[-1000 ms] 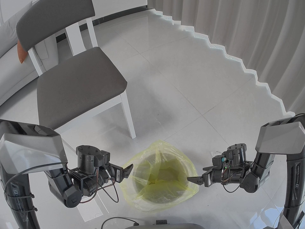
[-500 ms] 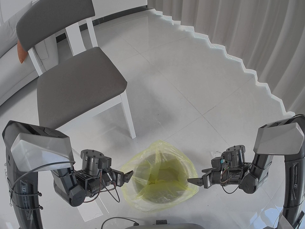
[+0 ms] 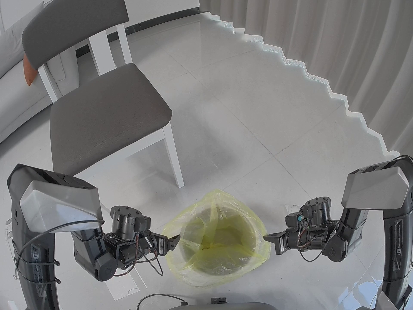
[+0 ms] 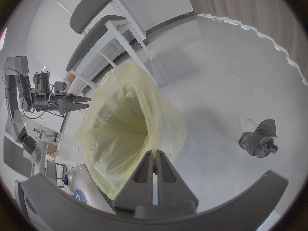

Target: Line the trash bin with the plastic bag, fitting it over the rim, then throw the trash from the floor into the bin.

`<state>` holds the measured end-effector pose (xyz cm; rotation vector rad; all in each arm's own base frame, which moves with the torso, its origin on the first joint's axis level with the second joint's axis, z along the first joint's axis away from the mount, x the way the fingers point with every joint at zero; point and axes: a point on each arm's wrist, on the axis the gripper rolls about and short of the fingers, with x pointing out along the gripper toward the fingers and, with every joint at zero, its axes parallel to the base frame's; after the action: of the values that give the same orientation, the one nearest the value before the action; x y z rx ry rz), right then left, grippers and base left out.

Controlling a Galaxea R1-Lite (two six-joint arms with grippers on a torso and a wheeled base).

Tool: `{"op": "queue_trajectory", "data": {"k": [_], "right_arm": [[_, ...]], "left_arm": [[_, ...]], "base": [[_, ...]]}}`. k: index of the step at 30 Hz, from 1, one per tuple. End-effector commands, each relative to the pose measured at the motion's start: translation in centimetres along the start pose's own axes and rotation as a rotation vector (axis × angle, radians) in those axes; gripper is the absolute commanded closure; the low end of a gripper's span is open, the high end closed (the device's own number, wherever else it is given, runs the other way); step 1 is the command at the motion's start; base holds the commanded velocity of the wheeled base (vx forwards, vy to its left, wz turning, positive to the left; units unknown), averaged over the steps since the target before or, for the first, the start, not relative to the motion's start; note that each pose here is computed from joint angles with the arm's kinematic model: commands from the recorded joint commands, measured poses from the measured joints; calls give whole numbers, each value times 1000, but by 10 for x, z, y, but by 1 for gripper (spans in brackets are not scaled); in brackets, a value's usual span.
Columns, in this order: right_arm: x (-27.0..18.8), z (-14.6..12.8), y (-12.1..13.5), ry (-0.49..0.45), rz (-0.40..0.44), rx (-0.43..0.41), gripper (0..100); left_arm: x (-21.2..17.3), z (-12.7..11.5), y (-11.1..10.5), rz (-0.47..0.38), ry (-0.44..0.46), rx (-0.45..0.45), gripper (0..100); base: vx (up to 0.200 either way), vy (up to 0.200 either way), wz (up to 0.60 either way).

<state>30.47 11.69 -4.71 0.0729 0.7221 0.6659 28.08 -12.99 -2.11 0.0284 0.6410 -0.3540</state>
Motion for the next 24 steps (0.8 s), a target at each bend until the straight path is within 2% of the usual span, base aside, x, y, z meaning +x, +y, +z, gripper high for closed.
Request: {"op": "queue_trajectory", "data": {"k": [1,10,11,16,24], "right_arm": [[-2,-1,-3,0,-7,7,100],[-2,-2,-4,5,-10,8,100],[-1,-3,-4,5,-10,8,100],[-1,-4,-8,8,-18,17,100],[6,-1,-30,-1,-59,44,100]], "left_arm": [[4,-3,0,-1,12,-6,0],[14,-11,0,-10,31,-3,0],[14,-11,-1,-18,34,-2,100],[17,-12,-2,-28,35,-3,100],[21,-9,-3,-30,15,-5,100]], "base": [[0,0,0],[0,0,0],[0,0,0],[0,0,0],[0,0,0]]}}
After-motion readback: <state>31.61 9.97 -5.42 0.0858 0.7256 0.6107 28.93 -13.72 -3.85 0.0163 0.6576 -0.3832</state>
